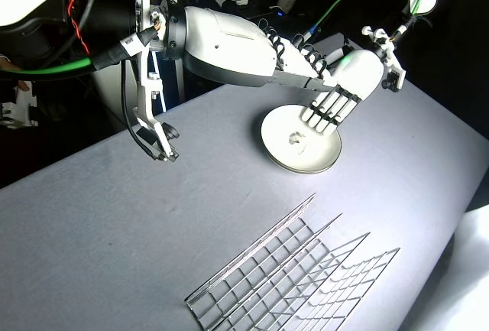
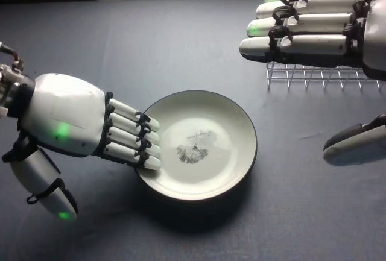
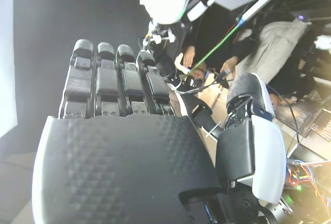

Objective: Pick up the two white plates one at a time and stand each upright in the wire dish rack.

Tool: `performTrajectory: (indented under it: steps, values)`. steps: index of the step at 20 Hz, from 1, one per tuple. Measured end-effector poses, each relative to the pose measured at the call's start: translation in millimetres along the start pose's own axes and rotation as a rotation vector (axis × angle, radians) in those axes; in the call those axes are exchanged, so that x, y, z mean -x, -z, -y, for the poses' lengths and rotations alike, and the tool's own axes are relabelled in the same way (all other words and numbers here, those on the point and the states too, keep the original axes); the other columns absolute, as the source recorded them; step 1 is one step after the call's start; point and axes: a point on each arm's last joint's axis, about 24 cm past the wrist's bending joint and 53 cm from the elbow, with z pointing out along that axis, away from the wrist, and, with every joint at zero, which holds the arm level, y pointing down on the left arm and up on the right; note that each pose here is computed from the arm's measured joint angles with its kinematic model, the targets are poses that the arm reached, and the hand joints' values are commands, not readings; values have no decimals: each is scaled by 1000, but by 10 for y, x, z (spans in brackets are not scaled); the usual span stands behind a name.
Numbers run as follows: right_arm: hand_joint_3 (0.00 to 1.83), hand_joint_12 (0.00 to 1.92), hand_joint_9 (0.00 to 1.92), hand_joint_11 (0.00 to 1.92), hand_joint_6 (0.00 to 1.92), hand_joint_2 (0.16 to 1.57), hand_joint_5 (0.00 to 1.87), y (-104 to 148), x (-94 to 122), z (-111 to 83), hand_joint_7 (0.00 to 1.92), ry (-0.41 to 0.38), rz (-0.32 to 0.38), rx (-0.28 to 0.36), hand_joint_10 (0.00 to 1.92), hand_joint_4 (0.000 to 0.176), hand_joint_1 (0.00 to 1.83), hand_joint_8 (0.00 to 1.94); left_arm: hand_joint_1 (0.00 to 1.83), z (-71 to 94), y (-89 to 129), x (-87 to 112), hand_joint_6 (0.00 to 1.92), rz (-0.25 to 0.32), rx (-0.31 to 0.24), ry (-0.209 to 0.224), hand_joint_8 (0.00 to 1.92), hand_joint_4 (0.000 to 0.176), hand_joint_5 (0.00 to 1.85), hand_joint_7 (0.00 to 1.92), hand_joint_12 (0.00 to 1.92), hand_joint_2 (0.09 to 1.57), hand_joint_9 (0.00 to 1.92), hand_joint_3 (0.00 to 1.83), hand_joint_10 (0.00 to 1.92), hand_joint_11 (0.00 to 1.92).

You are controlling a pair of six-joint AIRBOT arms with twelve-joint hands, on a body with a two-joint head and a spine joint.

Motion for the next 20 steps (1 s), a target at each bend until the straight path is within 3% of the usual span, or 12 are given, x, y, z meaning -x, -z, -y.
performTrajectory:
  steps: [5,11,20]
  values:
    - [0,0,0,0,2,1089,4,15,19,42,0,14,4,-6,0,0,0,0,0,-12,-33,-16,0,-3,-7,0,0,0,0,0,0,1097,0,0,0,0]
    - [2,0,0,0,0,1097,1,43,-108,94,0,16,-31,-13,0,0,0,0,0,-11,-74,-78,0,-15,-16,5,0,0,0,0,0,1092,0,0,0,0]
    - [0,16,7,33,7,1095,21,6,-92,41,5,13,-20,14,2,0,103,2,0,43,-293,-77,0,24,-40,57,0,0,0,0,0,1088,0,0,0,0]
